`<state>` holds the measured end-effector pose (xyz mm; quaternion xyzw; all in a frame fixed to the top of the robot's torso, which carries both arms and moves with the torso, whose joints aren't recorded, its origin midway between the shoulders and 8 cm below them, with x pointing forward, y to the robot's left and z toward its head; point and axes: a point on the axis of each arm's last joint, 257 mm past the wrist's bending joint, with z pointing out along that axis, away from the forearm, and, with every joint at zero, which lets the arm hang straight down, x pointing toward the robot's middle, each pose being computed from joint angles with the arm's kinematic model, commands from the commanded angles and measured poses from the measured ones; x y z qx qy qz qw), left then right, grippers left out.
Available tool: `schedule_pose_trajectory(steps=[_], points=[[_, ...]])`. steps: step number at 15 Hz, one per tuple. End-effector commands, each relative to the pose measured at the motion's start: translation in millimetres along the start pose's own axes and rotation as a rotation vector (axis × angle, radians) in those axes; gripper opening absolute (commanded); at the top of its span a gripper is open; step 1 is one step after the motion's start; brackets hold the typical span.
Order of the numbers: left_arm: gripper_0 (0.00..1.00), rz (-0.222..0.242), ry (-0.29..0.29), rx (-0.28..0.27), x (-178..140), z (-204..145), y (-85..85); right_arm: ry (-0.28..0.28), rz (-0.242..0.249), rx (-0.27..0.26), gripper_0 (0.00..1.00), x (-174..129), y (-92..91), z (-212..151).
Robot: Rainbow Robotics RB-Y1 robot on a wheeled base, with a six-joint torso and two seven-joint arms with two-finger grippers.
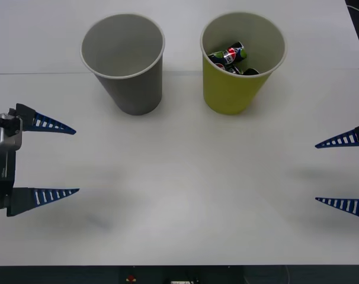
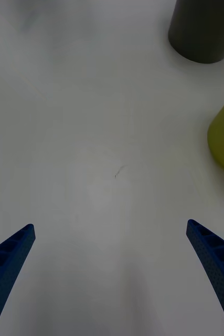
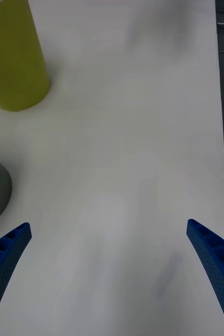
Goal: Put the can into the green bin and the plastic bottle into the gray bin
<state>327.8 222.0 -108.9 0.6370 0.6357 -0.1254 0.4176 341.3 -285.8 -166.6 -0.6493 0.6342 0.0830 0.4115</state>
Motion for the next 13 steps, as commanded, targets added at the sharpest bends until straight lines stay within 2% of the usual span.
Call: schedule_pose_trajectory(steps=[1, 4, 7, 13], points=[[1.0, 0.026, -0.007, 0.013, 11.2, -5.8, 4.3, 0.0, 0.0, 0.0, 1.0, 0.0, 0.0, 0.0], [1.0, 0.022, -0.031, 0.05, 24.1, -10.9, 4.7, 0.0, 0.0, 0.0, 1.0, 0.0, 0.0, 0.0], [1.0, 0.014, -0.029, 0.085, 35.5, -19.1, 0.9, 0.0, 0.0, 0.0, 1.0, 0.0, 0.0, 0.0], [1.0, 0.004, -0.028, 0.081, 38.0, -20.0, 2.7, 0.0, 0.0, 0.0, 1.0, 0.0, 0.0, 0.0]])
